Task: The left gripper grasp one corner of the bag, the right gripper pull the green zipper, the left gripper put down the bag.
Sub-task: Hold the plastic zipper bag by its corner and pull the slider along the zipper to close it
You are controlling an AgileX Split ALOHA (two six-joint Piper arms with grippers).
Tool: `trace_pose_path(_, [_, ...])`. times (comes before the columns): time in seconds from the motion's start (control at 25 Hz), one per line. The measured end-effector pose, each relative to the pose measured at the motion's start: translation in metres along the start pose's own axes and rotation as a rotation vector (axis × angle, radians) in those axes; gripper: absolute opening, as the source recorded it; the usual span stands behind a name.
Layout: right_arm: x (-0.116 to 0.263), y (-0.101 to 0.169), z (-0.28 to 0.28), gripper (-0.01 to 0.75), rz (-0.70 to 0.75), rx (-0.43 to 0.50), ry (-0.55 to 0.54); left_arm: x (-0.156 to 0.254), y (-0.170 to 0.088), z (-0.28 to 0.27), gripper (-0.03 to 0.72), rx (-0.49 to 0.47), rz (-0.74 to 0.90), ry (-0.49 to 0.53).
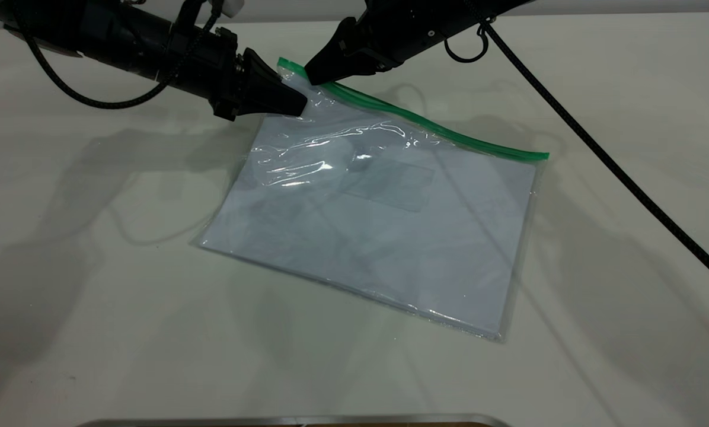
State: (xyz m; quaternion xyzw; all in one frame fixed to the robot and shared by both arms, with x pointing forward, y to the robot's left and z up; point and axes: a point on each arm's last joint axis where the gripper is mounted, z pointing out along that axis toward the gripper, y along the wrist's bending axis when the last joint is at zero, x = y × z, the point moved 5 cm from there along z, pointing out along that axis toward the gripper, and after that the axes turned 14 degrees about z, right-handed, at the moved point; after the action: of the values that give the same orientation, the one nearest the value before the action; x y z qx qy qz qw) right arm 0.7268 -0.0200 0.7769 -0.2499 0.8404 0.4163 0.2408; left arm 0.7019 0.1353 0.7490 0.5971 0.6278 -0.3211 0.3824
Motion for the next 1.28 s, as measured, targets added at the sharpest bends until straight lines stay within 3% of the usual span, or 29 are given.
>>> trace_pose_path(0.2, [0.001,0.002,0.002,0.038,-0.006,0.0,0.005,0.0,0.001,0.0,0.053,-0.004,-0.003,-0.003])
trace_pose_path(0.56, [0.0,0.0,0.002,0.036,-0.023,0.017,-0.001,0.0,0.002,-0.001,0.053,-0.013,-0.011,-0.009])
trace_pose_path(1.0, [-0.002,-0.007,0.002,0.036,-0.059,0.064,-0.006,0.003,0.013,-0.026,0.051,-0.06,-0.079,-0.108])
trace_pose_path(1.28, [0.007,-0.029,-0.003,0.036,-0.016,0.083,-0.007,0.007,0.017,-0.041,0.051,-0.076,-0.099,-0.146])
